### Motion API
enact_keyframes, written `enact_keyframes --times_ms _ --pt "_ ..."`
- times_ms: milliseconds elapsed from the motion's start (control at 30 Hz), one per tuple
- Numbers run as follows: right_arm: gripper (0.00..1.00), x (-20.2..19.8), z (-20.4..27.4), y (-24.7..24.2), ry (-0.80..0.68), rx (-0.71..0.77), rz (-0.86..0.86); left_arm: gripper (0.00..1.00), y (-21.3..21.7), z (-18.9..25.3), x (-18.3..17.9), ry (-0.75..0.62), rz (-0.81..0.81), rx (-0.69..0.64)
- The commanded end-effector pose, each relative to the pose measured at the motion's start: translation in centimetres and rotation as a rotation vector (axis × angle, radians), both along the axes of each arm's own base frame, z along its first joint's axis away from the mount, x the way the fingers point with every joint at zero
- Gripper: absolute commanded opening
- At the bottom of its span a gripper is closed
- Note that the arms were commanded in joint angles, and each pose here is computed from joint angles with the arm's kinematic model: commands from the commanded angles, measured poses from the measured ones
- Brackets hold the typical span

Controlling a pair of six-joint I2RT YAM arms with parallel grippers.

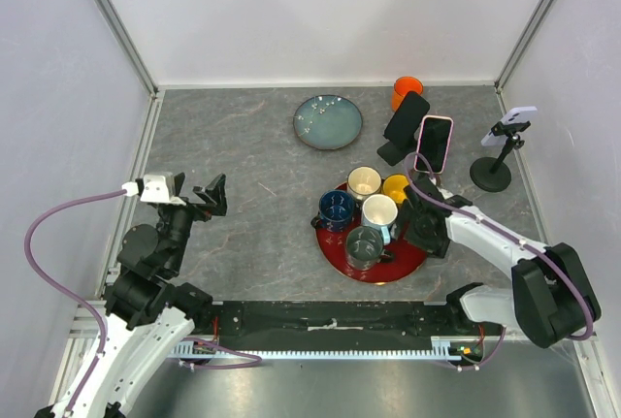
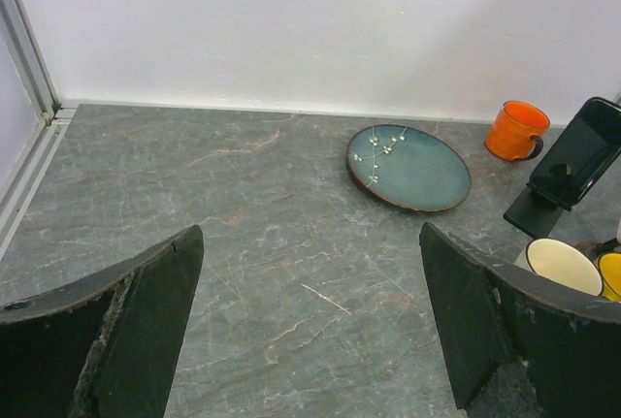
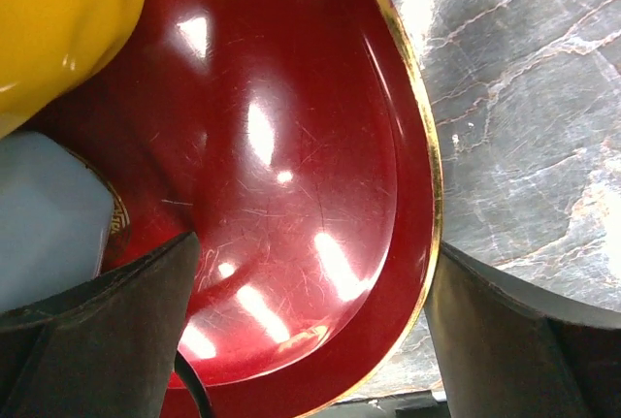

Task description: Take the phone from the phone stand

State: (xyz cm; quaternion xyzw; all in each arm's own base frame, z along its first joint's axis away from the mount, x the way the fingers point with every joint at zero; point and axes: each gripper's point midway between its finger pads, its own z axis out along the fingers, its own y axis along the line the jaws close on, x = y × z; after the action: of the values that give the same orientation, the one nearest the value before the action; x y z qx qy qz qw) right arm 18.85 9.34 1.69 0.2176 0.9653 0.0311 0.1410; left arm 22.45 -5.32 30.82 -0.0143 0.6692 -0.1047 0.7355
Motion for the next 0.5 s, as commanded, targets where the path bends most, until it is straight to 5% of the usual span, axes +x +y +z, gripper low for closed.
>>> enact_keyframes --times_ms 0,467 --pt "0.98 3.6 1.5 4.1 -0.103 0.145 -0.041 0.99 0.2 1.9 -0.6 -0.045 -0.006 -0.052" --pt "0.98 8.3 2.8 15.1 -0.199 0.256 0.090 0.99 -0.1 1.5 -0.4 -0.033 -0.014 -0.052"
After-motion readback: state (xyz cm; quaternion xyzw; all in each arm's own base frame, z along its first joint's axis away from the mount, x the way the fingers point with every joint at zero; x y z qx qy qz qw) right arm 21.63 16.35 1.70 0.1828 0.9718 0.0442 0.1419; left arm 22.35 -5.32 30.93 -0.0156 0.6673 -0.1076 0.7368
